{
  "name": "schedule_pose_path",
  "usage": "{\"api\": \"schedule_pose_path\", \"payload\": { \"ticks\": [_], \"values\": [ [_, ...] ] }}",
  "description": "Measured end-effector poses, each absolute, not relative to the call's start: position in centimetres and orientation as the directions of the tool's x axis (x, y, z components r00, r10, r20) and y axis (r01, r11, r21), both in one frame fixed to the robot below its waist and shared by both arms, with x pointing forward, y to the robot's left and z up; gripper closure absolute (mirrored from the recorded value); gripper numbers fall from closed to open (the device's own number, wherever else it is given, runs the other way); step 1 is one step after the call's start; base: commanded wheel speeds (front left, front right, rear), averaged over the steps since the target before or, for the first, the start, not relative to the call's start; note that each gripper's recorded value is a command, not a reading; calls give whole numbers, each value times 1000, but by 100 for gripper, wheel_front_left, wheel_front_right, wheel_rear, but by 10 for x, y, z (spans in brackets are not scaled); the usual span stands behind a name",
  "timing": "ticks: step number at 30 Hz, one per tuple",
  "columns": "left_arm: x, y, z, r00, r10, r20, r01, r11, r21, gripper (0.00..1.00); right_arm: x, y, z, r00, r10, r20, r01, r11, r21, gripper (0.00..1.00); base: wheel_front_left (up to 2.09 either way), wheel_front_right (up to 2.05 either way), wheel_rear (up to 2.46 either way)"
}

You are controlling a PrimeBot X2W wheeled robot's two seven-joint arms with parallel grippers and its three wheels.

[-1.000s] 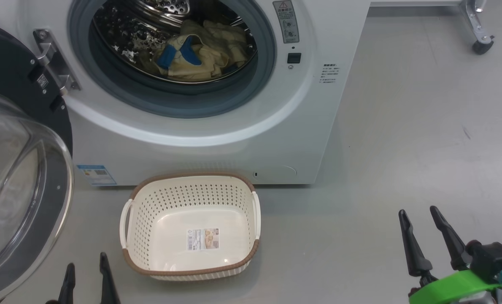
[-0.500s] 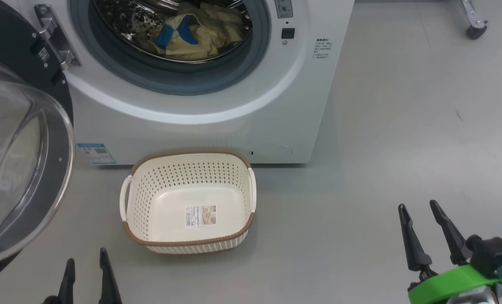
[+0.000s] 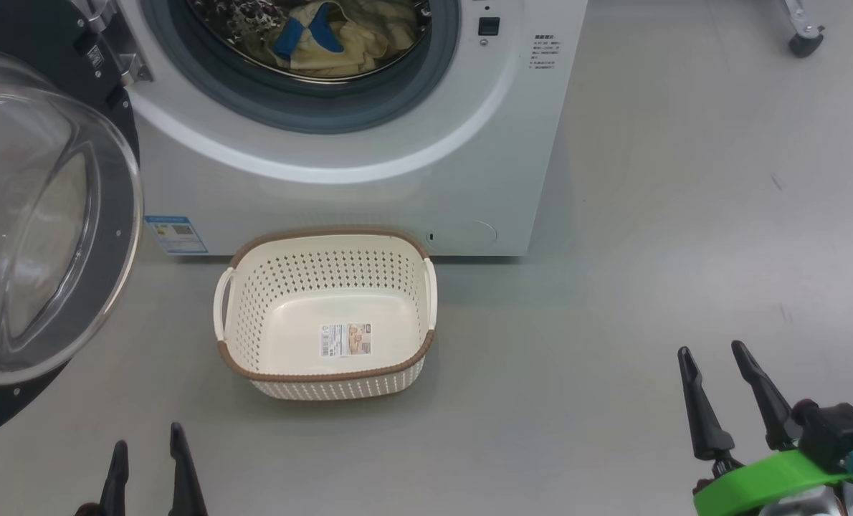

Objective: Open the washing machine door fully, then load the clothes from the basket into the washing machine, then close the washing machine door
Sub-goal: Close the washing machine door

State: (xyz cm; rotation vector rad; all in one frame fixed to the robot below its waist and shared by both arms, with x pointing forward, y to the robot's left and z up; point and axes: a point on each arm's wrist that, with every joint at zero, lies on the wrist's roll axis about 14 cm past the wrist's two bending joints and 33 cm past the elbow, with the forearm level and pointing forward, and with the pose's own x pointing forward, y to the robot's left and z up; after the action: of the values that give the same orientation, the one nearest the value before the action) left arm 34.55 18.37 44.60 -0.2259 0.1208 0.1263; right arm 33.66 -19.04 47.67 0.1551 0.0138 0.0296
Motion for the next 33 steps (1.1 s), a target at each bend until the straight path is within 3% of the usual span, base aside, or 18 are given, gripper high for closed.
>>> {"api": "schedule_pose_path", "payload": {
  "ticks": [8,16,33],
  "values": [
    [335,202,454,979,174,-109,-194,959,-209,0,347,-170,480,995,100,1,-99,984,150,0,0,0,0],
    [305,244,467,942,327,-75,-335,921,-197,0,367,-120,483,964,266,18,-265,953,148,0,0,0,0],
    [198,316,471,771,634,-68,-633,748,-201,0,377,3,491,787,616,43,-616,779,116,0,0,0,0]
  ]
}}
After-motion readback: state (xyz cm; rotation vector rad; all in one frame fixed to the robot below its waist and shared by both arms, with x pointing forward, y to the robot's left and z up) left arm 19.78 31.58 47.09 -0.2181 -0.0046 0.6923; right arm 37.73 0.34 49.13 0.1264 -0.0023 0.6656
